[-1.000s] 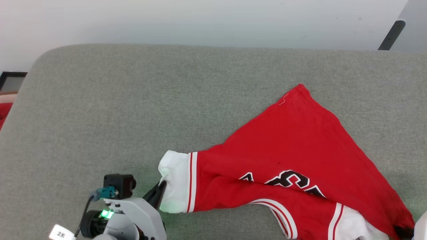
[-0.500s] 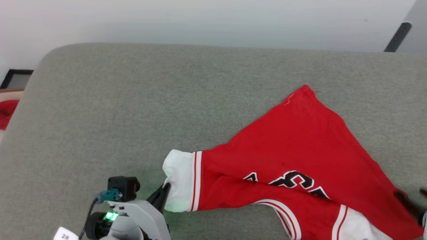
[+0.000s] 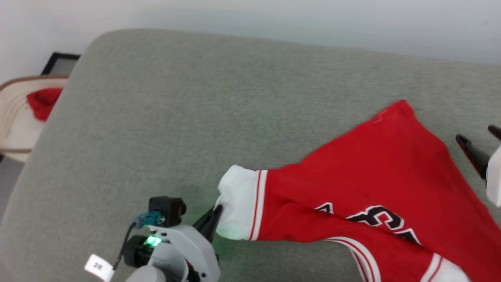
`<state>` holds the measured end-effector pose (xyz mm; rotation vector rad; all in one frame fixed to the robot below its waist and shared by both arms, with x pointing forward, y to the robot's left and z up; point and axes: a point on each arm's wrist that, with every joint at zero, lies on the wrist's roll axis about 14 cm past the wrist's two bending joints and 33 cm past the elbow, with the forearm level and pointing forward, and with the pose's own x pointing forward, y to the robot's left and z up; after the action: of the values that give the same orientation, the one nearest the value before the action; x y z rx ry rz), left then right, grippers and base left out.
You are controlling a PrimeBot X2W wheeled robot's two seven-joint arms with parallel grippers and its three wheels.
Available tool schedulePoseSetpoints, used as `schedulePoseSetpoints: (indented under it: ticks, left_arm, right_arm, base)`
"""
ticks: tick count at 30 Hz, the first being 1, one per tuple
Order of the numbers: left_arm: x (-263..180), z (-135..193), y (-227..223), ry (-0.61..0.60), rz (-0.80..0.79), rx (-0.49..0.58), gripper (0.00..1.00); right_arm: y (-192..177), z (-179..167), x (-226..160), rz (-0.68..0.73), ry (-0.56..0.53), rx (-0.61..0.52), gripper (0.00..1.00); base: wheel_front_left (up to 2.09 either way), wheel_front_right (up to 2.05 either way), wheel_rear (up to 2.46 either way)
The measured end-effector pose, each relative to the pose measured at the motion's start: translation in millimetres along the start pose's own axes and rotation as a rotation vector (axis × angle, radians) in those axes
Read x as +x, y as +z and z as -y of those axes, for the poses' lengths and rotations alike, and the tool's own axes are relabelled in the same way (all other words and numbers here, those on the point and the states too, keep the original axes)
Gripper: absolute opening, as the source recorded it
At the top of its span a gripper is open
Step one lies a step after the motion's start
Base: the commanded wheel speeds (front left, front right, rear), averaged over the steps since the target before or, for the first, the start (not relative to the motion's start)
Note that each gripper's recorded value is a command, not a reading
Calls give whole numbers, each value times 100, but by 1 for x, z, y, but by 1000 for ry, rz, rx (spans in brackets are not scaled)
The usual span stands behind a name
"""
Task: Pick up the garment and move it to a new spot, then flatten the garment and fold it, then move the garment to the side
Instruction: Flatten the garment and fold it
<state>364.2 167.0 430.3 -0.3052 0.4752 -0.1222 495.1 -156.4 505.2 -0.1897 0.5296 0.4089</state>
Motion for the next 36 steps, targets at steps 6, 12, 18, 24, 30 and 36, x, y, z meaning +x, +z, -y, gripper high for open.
schedulePoseSetpoints:
  ticks: [6,12,18,24,30,36]
  left_arm:
    - [0,-5,-3,16,1,-17,0]
    - [3,-10,-10,33,-9,-34,0]
    - [8,-15,-16,48,-20,-53,0]
    - [10,-23,-23,76,-32,-69,0]
    - [7,-32,-28,102,-40,-80,0]
    - [7,-34,-29,110,-40,-88,0]
  right_arm:
    - [4,-3,48,-71,46,-41,100]
    - [-6,-5,88,-184,80,-77,100]
    - [-21,-12,120,-302,114,-86,100]
    - [-37,-28,141,-425,169,-97,100]
    - [-46,-29,148,-522,180,-94,49]
    - [-50,-20,145,-599,146,-63,0]
  base:
    - [0,0,0]
    - [0,0,0]
    - [0,0,0]
    - [0,0,0]
    - [0,0,0]
    - [0,0,0]
